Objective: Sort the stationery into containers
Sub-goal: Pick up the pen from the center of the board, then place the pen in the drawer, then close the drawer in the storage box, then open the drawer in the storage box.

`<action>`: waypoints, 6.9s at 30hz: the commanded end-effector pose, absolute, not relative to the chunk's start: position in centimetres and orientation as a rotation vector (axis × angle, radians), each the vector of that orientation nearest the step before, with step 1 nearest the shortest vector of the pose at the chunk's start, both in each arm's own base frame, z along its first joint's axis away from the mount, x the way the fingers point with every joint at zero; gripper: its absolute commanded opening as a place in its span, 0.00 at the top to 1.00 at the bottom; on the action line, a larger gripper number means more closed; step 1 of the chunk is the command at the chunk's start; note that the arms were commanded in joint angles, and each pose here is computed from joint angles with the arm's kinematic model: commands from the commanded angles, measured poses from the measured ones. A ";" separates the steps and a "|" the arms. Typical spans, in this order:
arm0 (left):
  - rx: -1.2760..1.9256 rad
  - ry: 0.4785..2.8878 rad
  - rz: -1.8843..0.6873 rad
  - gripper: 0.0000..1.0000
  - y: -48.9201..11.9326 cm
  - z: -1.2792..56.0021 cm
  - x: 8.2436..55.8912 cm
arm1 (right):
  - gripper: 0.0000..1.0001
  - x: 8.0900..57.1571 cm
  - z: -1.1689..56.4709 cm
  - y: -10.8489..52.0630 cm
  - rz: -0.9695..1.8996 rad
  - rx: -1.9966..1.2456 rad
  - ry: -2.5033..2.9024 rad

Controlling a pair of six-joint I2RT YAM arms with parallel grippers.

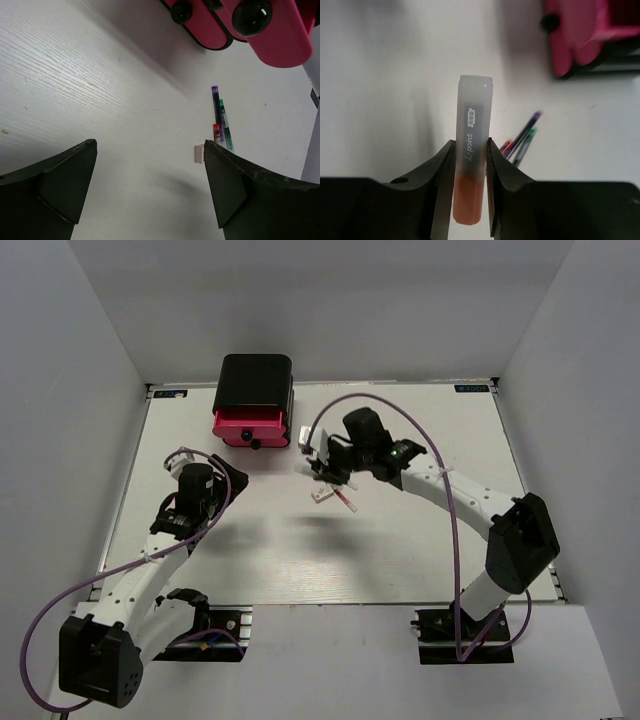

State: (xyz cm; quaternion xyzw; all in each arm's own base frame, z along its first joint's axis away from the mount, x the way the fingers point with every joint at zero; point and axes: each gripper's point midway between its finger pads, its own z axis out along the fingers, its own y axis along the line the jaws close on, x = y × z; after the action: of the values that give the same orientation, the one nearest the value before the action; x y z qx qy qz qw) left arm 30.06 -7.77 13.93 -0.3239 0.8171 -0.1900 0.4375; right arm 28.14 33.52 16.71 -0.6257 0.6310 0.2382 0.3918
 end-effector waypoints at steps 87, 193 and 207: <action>-0.895 1.982 -0.491 0.31 -11.5 15.6 48.2 | 1.00 38.3 22.7 23.8 0.528 -0.918 1.478; -0.538 1.930 -0.350 0.25 -9.1 11.3 42.4 | 0.39 35.0 15.4 24.3 0.709 -1.211 1.570; -0.512 1.902 -0.382 0.16 -8.4 13.8 38.3 | 0.42 30.7 9.5 29.1 0.880 -1.905 1.207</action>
State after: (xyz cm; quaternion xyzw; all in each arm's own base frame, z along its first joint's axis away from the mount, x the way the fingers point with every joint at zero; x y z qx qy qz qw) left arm 39.86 -8.53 13.73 -0.2260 0.7945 -0.1585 0.5409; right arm 32.48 28.32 9.30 -0.6743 0.5493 0.3278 0.3691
